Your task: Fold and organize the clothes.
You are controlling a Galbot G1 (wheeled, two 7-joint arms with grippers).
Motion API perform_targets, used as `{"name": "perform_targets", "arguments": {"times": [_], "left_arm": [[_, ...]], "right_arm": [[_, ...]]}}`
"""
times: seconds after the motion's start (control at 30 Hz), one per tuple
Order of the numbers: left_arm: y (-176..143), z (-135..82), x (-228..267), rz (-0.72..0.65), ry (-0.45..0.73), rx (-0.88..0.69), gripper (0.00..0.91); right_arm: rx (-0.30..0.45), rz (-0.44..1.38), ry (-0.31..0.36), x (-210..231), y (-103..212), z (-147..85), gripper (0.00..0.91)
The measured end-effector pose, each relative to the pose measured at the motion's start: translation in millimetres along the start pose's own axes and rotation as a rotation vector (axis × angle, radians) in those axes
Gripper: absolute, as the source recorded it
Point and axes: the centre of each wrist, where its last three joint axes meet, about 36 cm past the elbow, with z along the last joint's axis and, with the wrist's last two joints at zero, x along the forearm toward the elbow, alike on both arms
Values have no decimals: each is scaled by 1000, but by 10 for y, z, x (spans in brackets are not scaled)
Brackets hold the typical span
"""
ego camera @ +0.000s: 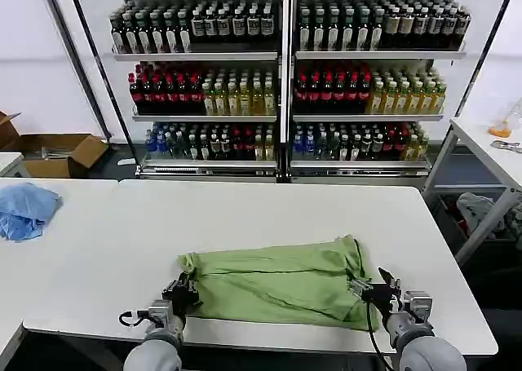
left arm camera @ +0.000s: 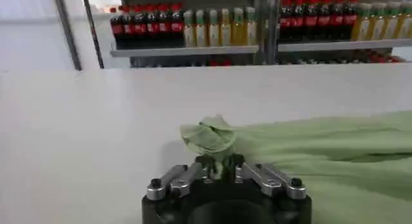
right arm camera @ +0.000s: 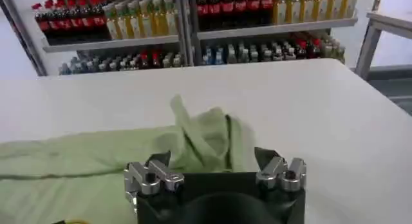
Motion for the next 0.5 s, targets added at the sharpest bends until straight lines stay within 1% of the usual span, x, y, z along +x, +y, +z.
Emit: {"name": "perform_targets", "arguments": {"times": [0.1, 0.33, 0.4, 0.5], "left_arm": [[246, -95, -56, -34, -17, -21, 20], [875, -457, -59, -115, -74, -50, 20], [1003, -571, -17, -116, -85, -28, 20], [1067, -707, 60, -69, -93, 44, 20]], "right_arm": [[2, 0, -6, 7, -8, -16, 907], [6, -1, -20, 27, -14, -59, 907], [9, -2, -23, 30, -13, -67, 907], [11, -3, -25, 30, -8, -68, 907]]}}
